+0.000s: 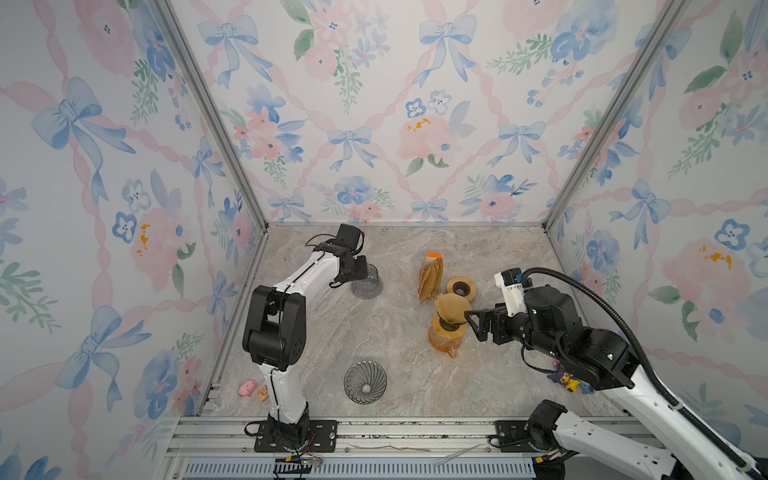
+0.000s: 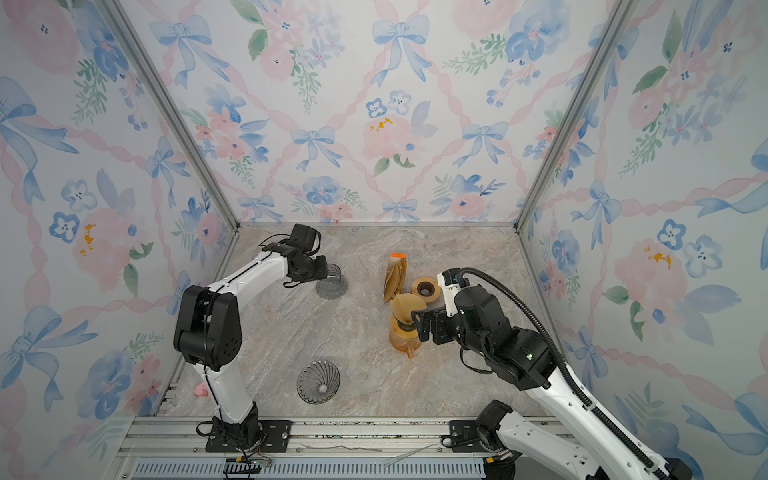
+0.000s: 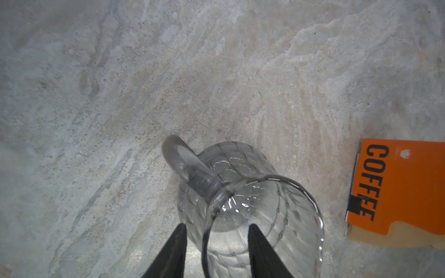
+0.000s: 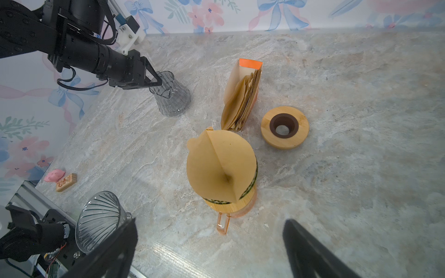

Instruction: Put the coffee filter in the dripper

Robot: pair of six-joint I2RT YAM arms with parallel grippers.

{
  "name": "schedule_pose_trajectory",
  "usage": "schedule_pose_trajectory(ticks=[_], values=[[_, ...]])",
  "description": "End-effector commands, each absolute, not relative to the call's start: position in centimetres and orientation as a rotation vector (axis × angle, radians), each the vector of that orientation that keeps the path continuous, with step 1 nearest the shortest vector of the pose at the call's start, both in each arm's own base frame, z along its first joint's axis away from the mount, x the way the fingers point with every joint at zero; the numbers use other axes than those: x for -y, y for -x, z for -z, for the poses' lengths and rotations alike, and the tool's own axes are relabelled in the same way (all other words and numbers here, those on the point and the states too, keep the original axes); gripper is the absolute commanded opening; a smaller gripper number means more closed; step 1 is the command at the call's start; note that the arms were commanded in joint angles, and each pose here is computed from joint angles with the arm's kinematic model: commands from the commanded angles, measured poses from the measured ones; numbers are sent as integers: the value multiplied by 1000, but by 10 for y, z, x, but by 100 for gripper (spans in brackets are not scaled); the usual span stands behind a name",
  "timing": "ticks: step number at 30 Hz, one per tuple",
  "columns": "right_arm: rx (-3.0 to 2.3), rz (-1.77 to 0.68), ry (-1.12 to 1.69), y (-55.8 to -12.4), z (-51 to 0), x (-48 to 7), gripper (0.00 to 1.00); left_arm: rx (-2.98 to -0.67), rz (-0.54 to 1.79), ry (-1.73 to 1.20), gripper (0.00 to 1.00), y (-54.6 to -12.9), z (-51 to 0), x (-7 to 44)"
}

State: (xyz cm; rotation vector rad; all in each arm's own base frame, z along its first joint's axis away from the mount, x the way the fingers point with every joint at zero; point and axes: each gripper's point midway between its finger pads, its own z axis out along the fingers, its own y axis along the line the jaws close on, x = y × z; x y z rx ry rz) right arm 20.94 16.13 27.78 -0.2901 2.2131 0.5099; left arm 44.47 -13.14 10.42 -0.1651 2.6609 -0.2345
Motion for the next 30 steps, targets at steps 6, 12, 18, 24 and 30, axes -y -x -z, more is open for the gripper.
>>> schedule_pose_trajectory(ticks=[6,12,18,24,30], values=[[-2269,-468,279,-207,-262,-157,96,-2657,192,130,35,-449,-106,125],[-2275,-472,271,-207,-261,-158,96,-2661,177,98,28,-446,-105,123],[-2278,-473,266,-206,-260,-156,96,-2660,160,43,24,-442,-106,125],[-2286,-474,261,-205,-258,-156,96,-2667,146,-1,19,-434,-105,127],[-2295,-473,263,-205,-255,-157,96,-2662,143,-78,16,-424,-109,136]])
